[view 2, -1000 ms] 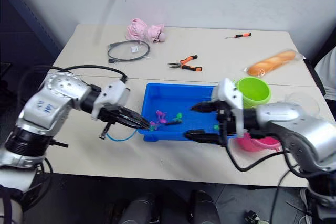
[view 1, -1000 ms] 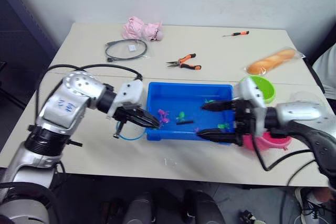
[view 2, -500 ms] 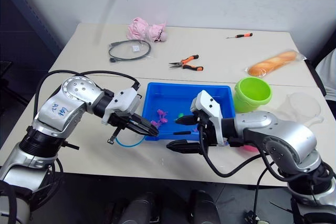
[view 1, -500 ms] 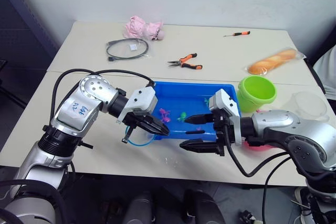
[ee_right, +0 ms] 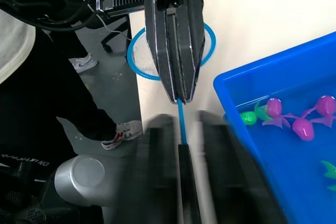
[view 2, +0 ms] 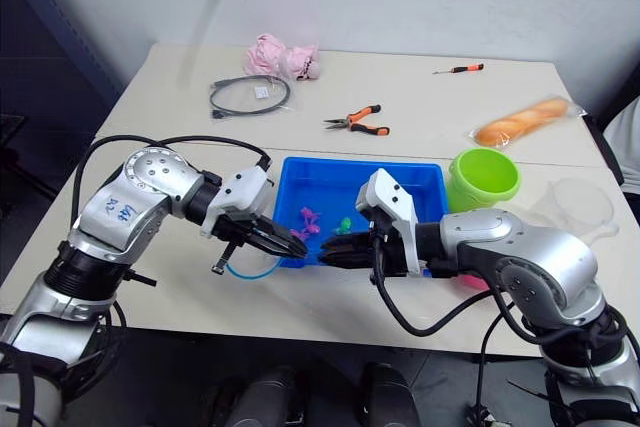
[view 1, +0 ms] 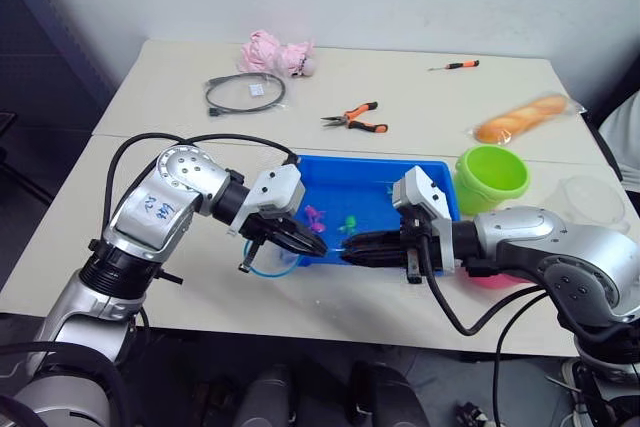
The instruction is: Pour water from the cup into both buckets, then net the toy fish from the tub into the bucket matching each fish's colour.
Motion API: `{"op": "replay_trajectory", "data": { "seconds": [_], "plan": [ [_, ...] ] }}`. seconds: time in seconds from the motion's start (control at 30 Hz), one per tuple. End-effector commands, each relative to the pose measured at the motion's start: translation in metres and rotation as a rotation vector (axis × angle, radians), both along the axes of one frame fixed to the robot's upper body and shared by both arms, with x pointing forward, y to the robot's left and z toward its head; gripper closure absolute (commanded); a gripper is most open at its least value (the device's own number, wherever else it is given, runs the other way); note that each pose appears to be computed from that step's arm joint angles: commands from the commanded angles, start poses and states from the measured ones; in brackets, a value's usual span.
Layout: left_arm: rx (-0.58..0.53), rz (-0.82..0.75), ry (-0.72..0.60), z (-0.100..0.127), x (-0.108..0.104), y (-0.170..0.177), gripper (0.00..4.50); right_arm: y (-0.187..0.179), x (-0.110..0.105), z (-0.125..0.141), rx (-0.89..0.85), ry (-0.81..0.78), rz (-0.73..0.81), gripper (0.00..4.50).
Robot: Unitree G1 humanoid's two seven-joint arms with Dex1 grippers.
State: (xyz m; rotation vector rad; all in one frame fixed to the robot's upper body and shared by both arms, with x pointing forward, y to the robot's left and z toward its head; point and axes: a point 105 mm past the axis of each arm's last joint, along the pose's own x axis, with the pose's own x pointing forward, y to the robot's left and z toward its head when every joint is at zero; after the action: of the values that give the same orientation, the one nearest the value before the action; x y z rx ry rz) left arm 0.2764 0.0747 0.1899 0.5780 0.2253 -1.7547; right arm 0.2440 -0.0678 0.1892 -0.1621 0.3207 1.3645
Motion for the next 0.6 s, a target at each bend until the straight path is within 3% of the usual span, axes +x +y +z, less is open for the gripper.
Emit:
{"op": "replay_trajectory", "data": {
  "seconds": [0.03, 0.07, 0.2, 0.3, 0.43, 0.53, 0.6],
  "plan": [
    [-0.039, -0.013, -0.023, 0.013, -0.003, -0.001, 4.5, 0.004, -0.007, 0.008, 0.012, -0.044, 0.043, 4.42],
    [-0.041, -0.019, -0.008, 0.012, -0.005, 0.0, 4.5, 0.004, -0.008, 0.008, 0.013, -0.049, 0.047, 4.42],
    [-0.158, -0.01, 0.0, 0.027, -0.005, -0.003, 3.24, 0.008, -0.013, 0.015, 0.036, -0.106, 0.115, 4.5],
    [-0.201, 0.008, -0.024, 0.033, -0.002, 0.003, 1.86, 0.008, -0.014, 0.02, 0.057, -0.143, 0.127, 4.5],
    [-0.452, 0.146, -0.065, 0.071, 0.019, 0.025, 0.02, -0.003, -0.014, 0.03, 0.078, -0.196, 0.118, 4.5],
    [-0.528, 0.327, -0.123, 0.081, 0.039, 0.062, 0.02, -0.027, -0.006, 0.036, 0.054, -0.228, 0.035, 4.5],
    [-0.474, 0.422, -0.146, 0.07, 0.046, 0.089, 0.02, -0.044, -0.001, 0.04, 0.046, -0.245, -0.027, 4.5]
  ]
}}
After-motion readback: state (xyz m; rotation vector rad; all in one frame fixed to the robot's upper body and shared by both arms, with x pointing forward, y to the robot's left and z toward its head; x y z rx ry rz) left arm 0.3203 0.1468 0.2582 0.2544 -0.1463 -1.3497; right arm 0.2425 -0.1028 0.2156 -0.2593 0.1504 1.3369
